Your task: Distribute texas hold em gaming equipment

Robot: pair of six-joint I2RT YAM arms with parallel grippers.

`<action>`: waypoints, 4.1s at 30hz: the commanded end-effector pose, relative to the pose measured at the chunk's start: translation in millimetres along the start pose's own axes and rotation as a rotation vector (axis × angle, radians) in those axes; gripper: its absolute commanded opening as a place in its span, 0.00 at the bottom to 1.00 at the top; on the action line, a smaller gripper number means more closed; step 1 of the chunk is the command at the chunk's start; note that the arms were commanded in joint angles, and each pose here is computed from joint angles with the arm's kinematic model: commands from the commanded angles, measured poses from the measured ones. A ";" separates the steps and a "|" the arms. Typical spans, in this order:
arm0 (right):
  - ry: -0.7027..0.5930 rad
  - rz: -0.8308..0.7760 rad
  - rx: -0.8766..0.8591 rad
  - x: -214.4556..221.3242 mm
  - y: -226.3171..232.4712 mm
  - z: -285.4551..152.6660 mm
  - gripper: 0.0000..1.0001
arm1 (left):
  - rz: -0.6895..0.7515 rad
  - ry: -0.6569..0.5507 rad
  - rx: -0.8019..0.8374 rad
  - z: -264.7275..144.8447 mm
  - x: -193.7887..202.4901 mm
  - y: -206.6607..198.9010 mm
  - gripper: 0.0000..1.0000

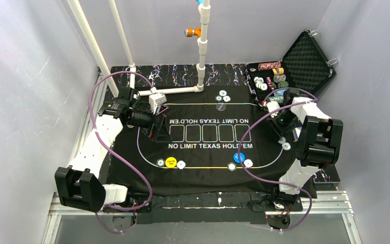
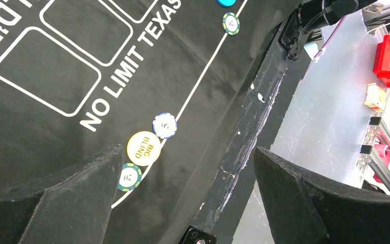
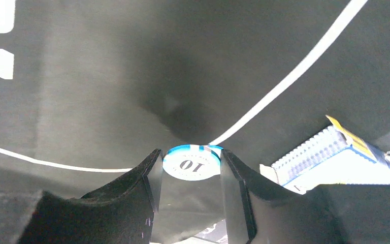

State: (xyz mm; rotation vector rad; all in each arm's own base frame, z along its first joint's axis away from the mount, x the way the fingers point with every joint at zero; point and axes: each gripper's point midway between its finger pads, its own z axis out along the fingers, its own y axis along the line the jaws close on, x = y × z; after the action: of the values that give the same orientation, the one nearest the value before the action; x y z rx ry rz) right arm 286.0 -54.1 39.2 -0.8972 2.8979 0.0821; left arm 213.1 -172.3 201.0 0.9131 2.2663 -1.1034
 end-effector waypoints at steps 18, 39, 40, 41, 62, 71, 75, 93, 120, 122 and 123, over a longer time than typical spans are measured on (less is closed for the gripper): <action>-0.004 -0.475 -0.167 -27.4 191.0 -25.6 0.40 | 0.015 -0.026 0.046 -6.2 -2.3 -18.8 0.99; 0.152 -0.902 -0.162 13.6 245.1 4.8 0.42 | 0.006 -0.020 0.037 -5.8 -1.4 -16.7 0.99; 0.150 -0.901 -0.165 11.7 246.4 5.8 0.42 | 0.005 -0.020 0.037 -5.8 -1.3 -16.5 0.99; 0.156 -0.901 -0.168 10.5 247.6 7.6 0.43 | 0.005 -0.020 0.036 -5.9 -1.7 -16.6 0.99; 0.055 -0.839 -0.222 -11.5 247.4 -15.5 0.63 | 0.005 -0.012 0.027 -6.0 0.0 -15.0 0.99; -0.091 -0.152 -0.028 1.5 45.6 -55.4 0.67 | 0.012 -0.008 0.019 -7.1 0.4 -14.4 0.99; -0.046 0.066 0.012 40.2 -6.8 -47.7 0.71 | 0.012 -0.009 0.023 -7.3 0.2 -15.3 0.99; -0.038 0.226 0.070 42.6 -22.0 -5.9 0.78 | 0.007 -0.007 0.027 -5.3 -0.7 -13.1 0.99; 0.009 0.214 0.038 52.6 1.8 38.6 0.67 | 0.006 -0.005 0.021 -4.8 -0.7 -11.6 0.99; 0.013 0.211 0.034 56.2 6.6 39.5 0.66 | 0.005 -0.005 0.021 -4.7 -0.7 -11.3 0.99; 0.015 0.214 0.031 57.8 9.1 40.1 0.65 | 0.006 -0.007 0.021 -5.0 -1.1 -11.3 0.99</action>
State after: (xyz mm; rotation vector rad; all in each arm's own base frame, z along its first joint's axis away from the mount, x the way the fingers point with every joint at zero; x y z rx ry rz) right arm 264.2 -82.5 15.5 -0.5690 2.9150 0.0039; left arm 207.4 -172.1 203.6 0.9069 2.2728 -1.1177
